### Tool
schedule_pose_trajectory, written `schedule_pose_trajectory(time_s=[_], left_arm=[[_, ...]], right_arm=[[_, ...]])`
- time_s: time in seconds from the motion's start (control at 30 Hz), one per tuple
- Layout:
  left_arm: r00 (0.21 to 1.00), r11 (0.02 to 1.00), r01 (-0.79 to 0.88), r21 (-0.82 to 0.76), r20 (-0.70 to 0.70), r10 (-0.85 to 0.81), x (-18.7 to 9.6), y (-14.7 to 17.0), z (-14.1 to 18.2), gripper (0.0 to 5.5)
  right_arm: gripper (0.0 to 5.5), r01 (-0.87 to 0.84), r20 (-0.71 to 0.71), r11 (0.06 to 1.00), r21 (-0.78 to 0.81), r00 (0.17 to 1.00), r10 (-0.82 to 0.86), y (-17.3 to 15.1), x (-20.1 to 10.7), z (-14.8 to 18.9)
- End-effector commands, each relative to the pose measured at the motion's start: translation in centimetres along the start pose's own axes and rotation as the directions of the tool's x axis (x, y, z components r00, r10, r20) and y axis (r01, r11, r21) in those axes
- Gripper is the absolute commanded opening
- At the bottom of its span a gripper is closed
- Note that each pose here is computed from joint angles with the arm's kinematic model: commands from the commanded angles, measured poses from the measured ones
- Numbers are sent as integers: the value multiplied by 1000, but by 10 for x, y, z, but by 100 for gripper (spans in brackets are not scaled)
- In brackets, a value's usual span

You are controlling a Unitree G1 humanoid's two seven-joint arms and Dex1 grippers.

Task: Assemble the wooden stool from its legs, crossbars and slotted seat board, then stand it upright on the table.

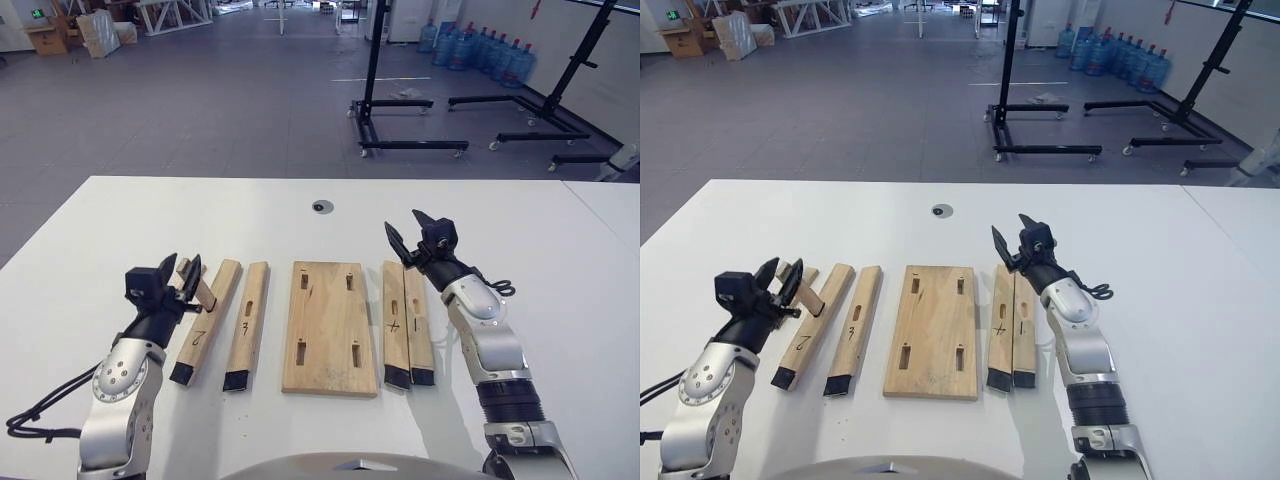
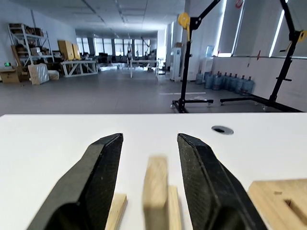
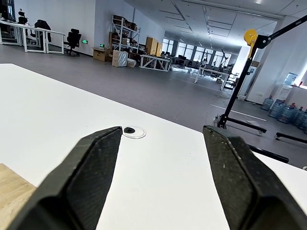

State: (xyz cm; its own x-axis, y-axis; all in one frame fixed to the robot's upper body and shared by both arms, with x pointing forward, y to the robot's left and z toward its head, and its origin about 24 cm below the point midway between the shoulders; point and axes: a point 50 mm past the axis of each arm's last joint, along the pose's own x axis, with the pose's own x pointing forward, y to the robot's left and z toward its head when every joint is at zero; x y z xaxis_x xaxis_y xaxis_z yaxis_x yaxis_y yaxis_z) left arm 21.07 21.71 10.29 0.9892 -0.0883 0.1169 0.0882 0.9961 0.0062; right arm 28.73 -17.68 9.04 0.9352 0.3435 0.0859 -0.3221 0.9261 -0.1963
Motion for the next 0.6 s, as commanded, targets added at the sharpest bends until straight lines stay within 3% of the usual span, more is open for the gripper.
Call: schedule_pose_trajectory(time_s=[0.03,0.6], left_arm=[[999,1000,9,-5,51,-9,8,-1,17,206],[981,996,-51,-72,182,63,44,19,66,206]], right_arm=[[307,3,24,1000,1,1000,-3,-1,5,5],[307,7,36,1000,-2,999,-7,-2,9,5]])
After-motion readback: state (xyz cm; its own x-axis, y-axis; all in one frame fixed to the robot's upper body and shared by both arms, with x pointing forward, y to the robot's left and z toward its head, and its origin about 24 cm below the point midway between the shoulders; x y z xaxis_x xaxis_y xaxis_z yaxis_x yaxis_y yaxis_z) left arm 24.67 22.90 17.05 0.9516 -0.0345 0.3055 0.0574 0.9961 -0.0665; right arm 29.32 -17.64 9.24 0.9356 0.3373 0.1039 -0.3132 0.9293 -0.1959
